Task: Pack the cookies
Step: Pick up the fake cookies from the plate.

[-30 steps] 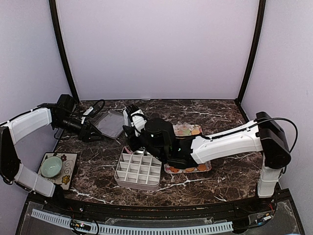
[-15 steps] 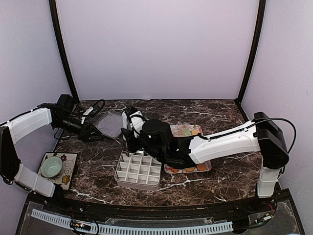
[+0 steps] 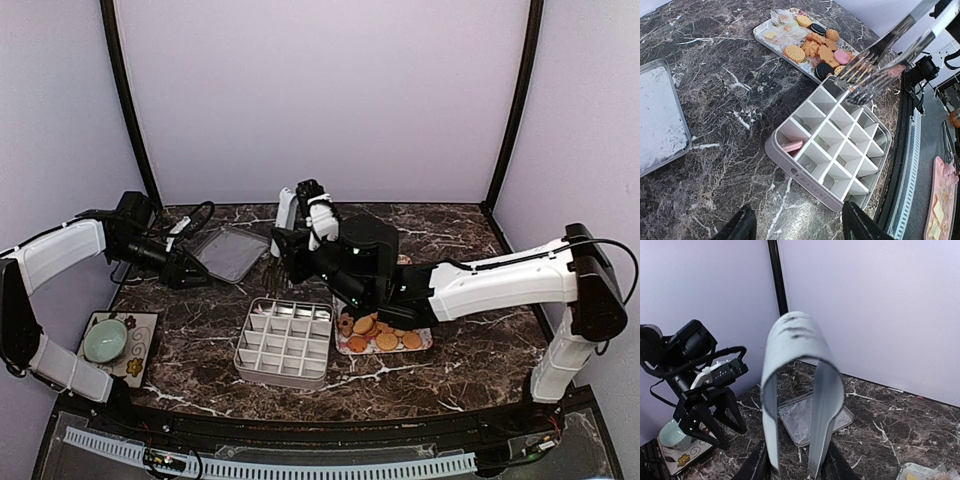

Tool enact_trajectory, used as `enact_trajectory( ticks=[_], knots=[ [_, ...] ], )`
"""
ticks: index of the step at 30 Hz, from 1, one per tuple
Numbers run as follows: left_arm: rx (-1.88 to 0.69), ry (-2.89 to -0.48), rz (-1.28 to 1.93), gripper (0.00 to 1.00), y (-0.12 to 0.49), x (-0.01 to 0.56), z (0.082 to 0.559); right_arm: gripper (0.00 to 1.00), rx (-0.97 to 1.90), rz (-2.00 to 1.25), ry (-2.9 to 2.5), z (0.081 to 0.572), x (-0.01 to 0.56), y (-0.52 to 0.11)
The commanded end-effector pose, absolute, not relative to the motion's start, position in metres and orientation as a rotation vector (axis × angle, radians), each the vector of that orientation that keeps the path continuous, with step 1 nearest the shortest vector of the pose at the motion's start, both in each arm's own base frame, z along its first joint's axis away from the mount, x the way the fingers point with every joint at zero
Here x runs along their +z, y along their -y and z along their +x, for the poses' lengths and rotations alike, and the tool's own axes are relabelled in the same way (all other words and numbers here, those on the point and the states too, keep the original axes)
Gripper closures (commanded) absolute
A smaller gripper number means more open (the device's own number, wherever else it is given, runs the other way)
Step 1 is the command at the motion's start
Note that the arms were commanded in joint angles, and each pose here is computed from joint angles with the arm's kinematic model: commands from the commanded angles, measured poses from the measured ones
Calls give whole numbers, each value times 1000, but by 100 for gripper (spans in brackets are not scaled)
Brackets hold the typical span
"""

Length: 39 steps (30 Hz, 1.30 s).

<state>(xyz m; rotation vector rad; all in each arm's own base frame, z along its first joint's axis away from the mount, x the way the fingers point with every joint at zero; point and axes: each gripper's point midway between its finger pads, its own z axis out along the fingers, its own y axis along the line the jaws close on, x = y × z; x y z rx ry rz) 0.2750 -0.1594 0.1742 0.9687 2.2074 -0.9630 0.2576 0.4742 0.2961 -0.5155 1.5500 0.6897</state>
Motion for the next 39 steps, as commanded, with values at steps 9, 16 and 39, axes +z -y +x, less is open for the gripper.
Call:
enact_trajectory(
  ticks=[9, 16, 39],
  knots=[
    [-982, -2171, 974, 41, 162, 193, 275, 68, 497, -273, -1486, 277, 301, -327],
    [-987, -2177, 973, 41, 161, 191, 275, 68, 393, -180, -1487, 285, 284, -272],
    [-1001, -2189, 973, 41, 162, 189, 275, 66, 403, -148, -1510, 333, 256, -271]
  ],
)
